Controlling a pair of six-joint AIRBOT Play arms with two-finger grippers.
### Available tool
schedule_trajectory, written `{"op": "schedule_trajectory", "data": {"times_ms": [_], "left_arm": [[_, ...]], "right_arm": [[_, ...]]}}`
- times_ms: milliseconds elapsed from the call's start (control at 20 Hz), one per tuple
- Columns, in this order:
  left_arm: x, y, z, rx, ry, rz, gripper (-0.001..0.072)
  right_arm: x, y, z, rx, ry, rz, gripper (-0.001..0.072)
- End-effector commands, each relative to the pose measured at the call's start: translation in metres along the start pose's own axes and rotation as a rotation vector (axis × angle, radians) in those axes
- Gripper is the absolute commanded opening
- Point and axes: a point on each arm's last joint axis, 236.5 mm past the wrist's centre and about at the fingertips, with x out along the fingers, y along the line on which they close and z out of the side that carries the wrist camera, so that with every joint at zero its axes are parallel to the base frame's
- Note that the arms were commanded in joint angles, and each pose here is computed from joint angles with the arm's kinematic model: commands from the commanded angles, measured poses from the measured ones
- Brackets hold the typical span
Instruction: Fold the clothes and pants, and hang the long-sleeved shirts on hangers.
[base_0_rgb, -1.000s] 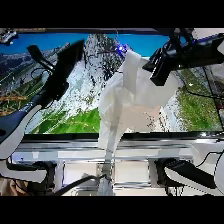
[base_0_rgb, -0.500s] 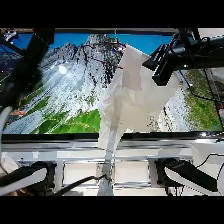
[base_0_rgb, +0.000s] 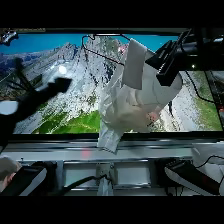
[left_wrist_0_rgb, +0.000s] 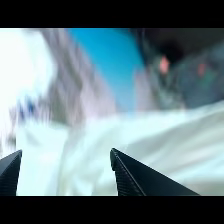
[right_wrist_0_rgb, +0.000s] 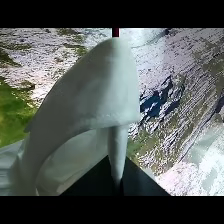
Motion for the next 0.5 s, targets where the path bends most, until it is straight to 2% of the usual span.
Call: {"op": "schedule_trajectory", "data": {"times_ms": [0, 150, 200, 450], "left_arm": [[0.036, -0.023, -0.070, 0.056, 0.160, -0.201, 0.0631], [0.051, -0.053, -0.063, 0.037, 0.063, -0.481, 0.0648], [0.054, -0.056, -0.063, 0.039, 0.037, -0.531, 0.0648], [0.075, -0.039, -0.090, -0.011, 0.097, -0.526, 0.0647]], "right_arm": [[-0.003, 0.006, 0.000, 0.013, -0.001, 0.018, 0.0021], [-0.003, 0.008, 0.003, 0.016, -0.012, 0.030, 0.0021], [-0.003, 0.009, 0.003, 0.025, -0.013, 0.032, 0.0021], [-0.003, 0.010, 0.003, 0.084, -0.011, 0.036, 0.0021]]}}
